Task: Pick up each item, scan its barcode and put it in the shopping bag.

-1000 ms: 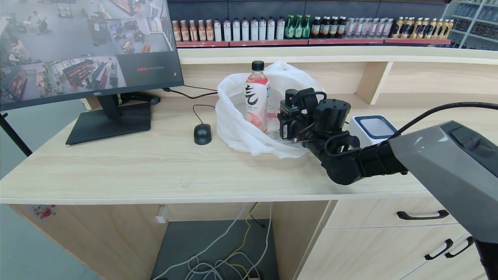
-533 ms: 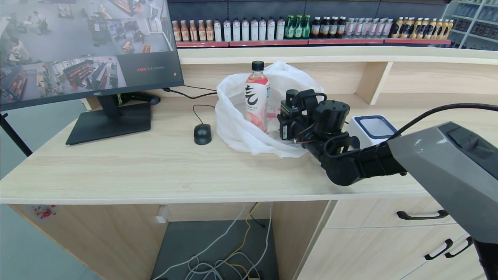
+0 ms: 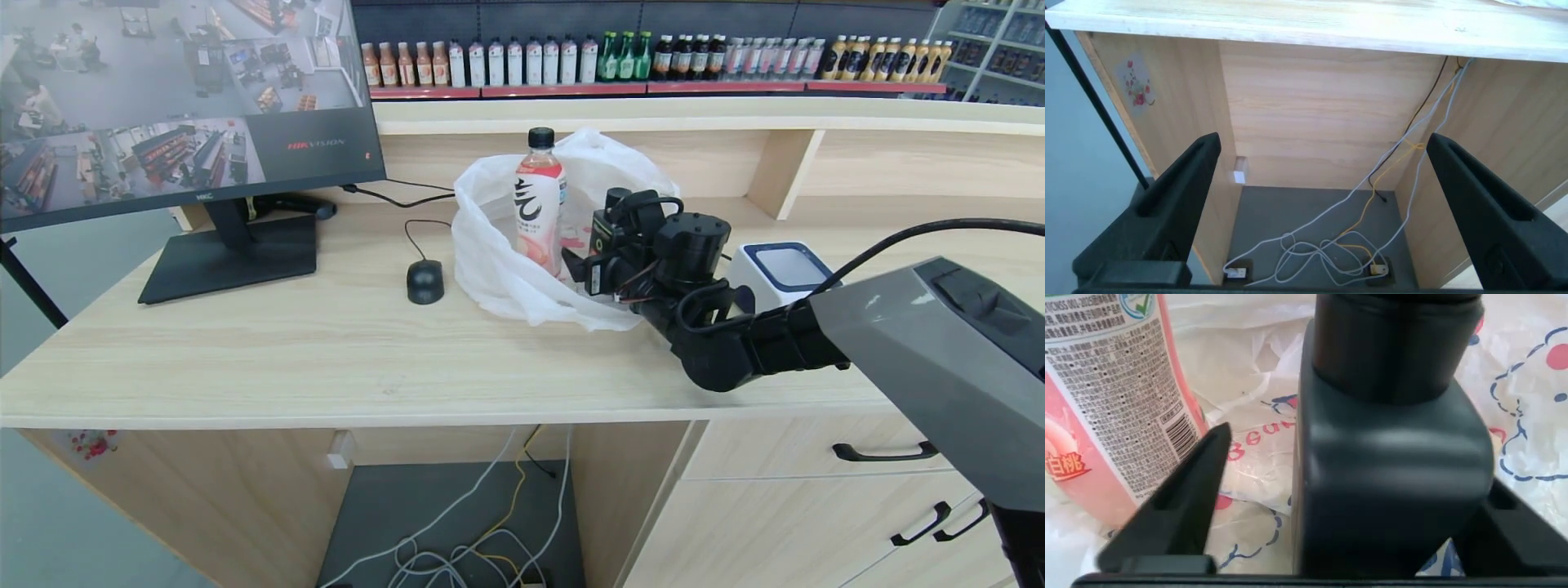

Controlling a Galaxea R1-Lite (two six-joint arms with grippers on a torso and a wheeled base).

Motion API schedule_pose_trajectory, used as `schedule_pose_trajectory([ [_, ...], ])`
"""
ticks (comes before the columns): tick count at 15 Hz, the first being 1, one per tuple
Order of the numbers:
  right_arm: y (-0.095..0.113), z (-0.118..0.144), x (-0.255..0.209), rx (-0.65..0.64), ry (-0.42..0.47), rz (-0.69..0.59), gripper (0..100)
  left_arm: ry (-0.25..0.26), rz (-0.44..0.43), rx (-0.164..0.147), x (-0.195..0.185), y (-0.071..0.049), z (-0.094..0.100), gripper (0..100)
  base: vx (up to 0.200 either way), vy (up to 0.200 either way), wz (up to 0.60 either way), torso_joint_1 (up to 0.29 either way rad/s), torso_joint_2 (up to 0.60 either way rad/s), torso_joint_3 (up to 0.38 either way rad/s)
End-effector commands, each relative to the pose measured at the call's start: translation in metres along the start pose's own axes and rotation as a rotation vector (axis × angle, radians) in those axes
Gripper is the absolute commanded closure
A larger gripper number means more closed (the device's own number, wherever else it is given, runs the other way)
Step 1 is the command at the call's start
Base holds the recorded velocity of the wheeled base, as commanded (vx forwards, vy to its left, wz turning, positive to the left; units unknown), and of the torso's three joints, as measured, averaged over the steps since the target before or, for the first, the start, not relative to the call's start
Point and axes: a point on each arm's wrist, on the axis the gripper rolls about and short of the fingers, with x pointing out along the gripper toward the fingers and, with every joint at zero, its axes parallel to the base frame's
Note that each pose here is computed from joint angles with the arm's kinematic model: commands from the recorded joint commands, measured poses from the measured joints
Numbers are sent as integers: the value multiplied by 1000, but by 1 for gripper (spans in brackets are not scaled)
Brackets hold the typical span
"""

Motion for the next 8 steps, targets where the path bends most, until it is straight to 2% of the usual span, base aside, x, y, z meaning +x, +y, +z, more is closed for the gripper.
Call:
schedule_pose_trajectory([
  [1, 1, 5, -1, 3, -14, 1, 0, 0, 0, 0, 0, 0, 0, 0, 0, 0, 0, 0, 0, 0],
  [8, -3, 27, -9, 13, -53, -3, 0, 0, 0, 2, 0, 0, 0, 0, 0, 0, 0, 0, 0, 0],
])
